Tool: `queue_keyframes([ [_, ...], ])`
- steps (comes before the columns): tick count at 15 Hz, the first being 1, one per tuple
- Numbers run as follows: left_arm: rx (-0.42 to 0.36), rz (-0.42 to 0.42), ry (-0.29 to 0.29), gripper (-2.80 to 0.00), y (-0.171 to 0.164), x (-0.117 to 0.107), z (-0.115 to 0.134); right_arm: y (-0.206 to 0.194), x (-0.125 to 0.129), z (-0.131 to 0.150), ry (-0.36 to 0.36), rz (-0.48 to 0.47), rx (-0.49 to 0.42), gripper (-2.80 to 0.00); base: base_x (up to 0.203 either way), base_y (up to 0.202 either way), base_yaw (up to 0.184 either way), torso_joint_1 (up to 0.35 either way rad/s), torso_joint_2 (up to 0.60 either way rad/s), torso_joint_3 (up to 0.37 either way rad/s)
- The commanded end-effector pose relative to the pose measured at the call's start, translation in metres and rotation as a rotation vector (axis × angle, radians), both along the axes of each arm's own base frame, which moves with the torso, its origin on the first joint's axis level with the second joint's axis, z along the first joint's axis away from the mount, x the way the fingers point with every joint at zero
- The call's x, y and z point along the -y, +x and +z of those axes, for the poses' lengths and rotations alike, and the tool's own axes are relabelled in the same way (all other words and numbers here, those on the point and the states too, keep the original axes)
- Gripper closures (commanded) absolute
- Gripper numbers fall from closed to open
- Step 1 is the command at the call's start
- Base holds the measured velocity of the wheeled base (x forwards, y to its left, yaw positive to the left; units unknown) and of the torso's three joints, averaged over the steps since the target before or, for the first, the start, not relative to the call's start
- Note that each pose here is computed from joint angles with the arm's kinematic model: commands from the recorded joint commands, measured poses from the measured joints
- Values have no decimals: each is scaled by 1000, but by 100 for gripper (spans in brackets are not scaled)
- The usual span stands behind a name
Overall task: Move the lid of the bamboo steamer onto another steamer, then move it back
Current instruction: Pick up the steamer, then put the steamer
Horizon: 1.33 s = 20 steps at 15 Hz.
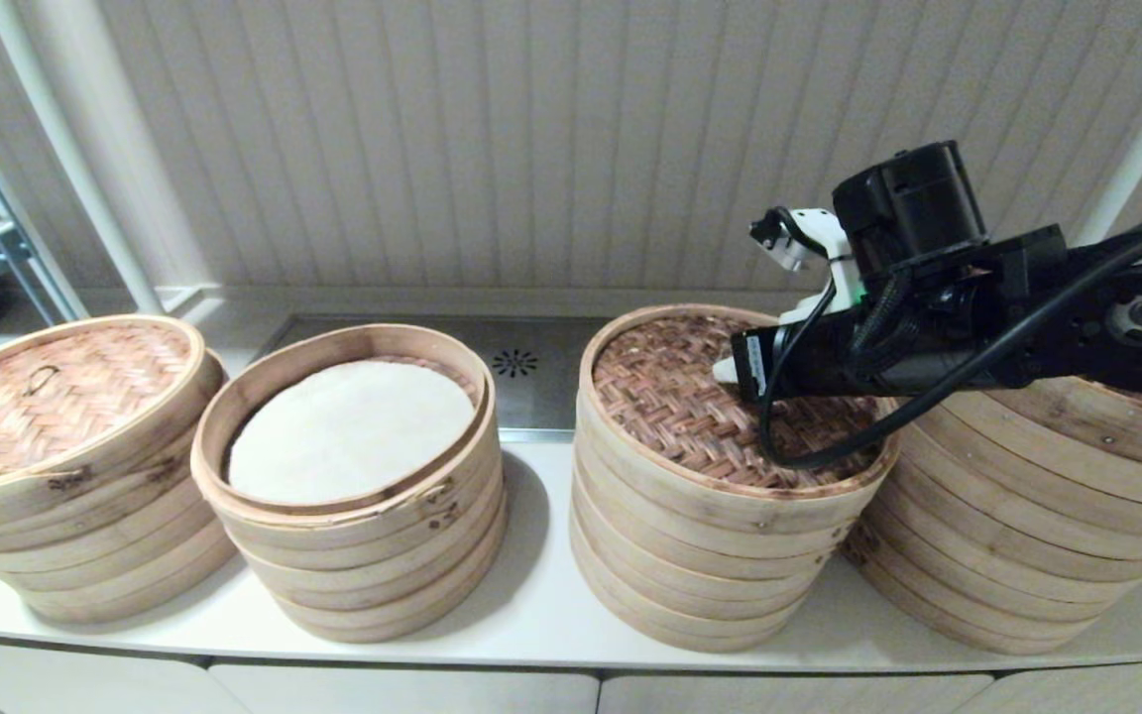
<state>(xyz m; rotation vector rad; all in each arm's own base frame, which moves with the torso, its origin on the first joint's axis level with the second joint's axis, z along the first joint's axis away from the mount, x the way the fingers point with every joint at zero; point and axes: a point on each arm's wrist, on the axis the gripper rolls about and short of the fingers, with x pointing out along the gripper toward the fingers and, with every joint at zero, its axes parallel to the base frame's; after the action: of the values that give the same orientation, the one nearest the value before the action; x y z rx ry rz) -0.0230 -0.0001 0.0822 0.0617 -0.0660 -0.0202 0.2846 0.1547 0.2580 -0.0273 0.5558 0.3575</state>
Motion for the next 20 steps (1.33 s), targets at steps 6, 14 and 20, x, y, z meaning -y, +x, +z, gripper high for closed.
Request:
queue_keyframes([
  [6,-30,-1,0,0,2,0,-8,-1,1,3,3,-1,6,0,0,0,0,0,0,0],
  [14,-30,-1,2,0,2,0,-8,-12,10,31,27,-18,97,0,0,0,0,0,0,0],
  [20,-30,-1,2,0,2,0,-8,-18,14,45,40,-18,141,0,0,0,0,0,0,0],
])
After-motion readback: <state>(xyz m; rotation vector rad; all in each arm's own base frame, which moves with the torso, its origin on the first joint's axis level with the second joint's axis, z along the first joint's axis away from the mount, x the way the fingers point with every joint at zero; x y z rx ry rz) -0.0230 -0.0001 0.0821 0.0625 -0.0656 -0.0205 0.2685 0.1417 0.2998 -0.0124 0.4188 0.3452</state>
